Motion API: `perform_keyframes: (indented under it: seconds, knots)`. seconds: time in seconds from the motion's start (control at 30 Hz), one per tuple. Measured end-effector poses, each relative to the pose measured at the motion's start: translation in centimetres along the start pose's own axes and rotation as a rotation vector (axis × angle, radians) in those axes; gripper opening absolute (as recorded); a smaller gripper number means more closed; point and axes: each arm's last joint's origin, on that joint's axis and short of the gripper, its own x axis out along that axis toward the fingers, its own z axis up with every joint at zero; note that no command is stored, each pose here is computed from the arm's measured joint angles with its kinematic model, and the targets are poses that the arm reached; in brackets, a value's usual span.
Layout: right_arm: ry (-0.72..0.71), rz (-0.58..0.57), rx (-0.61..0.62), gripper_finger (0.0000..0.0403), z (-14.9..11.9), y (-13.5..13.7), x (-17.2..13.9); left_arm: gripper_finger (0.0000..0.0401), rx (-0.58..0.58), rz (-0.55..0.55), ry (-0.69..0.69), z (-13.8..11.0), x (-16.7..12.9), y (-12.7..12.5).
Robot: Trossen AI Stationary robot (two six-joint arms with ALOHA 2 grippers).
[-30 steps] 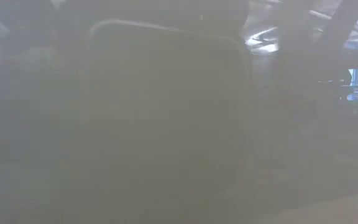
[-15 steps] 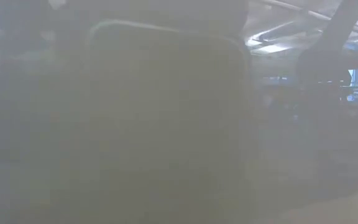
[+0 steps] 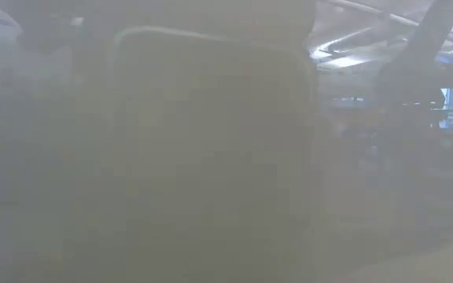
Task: Pick & Place USB Port
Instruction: Put the blue video cable into the gray bin, then adjust the bins
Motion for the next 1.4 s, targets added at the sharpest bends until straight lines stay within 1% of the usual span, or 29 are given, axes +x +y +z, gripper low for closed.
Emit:
perform_keyframes:
  seconds: [0.13, 0.33, 0.43, 0.5, 0.6, 0.67, 0.8, 0.9, 0.93, 0.97, 1.0, 1.03, 1.1, 1.17, 1.2, 1.23, 1.27, 1.33, 1.37, 1.4]
  knots:
    - [0.0, 0.0, 0.0, 0.0125, 0.0, 0.0, 0.0, 0.0227, -0.002, -0.005, 0.012, 0.4, -0.2, -0.2]
    - [-0.011, 0.007, 0.001, 0.0125, 0.2, 0.1, -0.5, 0.0227, -0.015, 0.074, 0.068, -0.4, -0.1, 0.5]
    - [-0.019, 0.011, -0.011, 0.0125, 0.4, 0.1, -0.7, 0.0227, -0.01, 0.076, 0.062, -0.3, -0.1, 0.6]
    - [-0.021, 0.012, -0.04, 0.0125, 0.4, 0.1, -0.8, 0.0227, 0.001, 0.068, 0.036, 0.3, -0.2, 0.6]
    - [-0.027, 0.014, -0.09, 0.0125, 0.5, 0.2, -1.0, 0.0227, 0.038, 0.02, -0.043, 1.8, -1.2, 0.1]
    - [-0.037, 0.017, -0.121, 0.0125, 0.7, 0.2, -1.3, 0.0227, 0.07, -0.054, -0.116, 3.2, -2.5, -0.6]
    - [-0.086, 0.033, -0.15, 0.0125, 1.3, 0.4, -2.2, 0.0227, 0.156, -0.156, -0.29, 5.6, -6.5, -1.8]
    - [-0.129, 0.044, -0.143, 0.0125, 1.8, 0.6, -2.9, 0.0227, 0.2, -0.179, -0.471, 6.6, -10.6, -2.4]
    - [-0.132, 0.046, -0.136, 0.0125, 1.9, 0.6, -3.1, 0.0227, 0.202, -0.164, -0.525, 6.7, -11.8, -2.3]
    - [-0.134, 0.047, -0.126, 0.0125, 1.9, 0.6, -3.2, 0.0227, 0.195, -0.124, -0.559, 6.7, -12.9, -2.0]
    - [-0.14, 0.051, -0.118, 0.0125, 2.0, 0.6, -3.4, 0.0227, 0.177, -0.06, -0.57, 6.7, -13.9, -1.3]
    - [-0.138, 0.052, -0.11, 0.0125, 2.0, 0.6, -3.5, 0.0227, 0.149, 0.016, -0.567, 6.6, -14.7, -0.4]
    - [-0.134, 0.062, -0.092, 0.0125, 2.0, 0.7, -3.6, 0.0222, 0.08, 0.228, -0.557, 6.4, -15.8, 1.8]
    - [-0.128, 0.074, -0.085, 0.0125, 1.9, 0.9, -3.6, 0.0201, 0.002, 0.451, -0.496, 6.0, -16.6, 4.3]
    - [-0.126, 0.079, -0.085, 0.0125, 1.8, 1.0, -3.6, 0.0182, -0.032, 0.509, -0.464, 6.1, -16.8, 5.2]
    - [-0.125, 0.083, -0.084, 0.0125, 1.8, 1.1, -3.6, 0.0155, -0.04, 0.519, -0.441, 6.4, -16.8, 5.7]
    - [-0.122, 0.086, -0.084, 0.0125, 1.8, 1.1, -3.6, 0.0122, -0.026, 0.506, -0.431, 6.7, -16.6, 6.0]
    - [-0.12, 0.085, -0.084, 0.0125, 1.7, 1.1, -3.5, 0.0044, 0.033, 0.459, -0.429, 7.2, -16.0, 6.2]
    - [-0.117, 0.084, -0.084, 0.0125, 1.7, 1.1, -3.4, 0.0023, 0.056, 0.418, -0.438, 7.4, -15.7, 6.3]
    - [-0.116, 0.082, -0.085, 0.0125, 1.7, 1.1, -3.4, 0.0016, 0.064, 0.388, -0.449, 7.8, -15.2, 6.4]
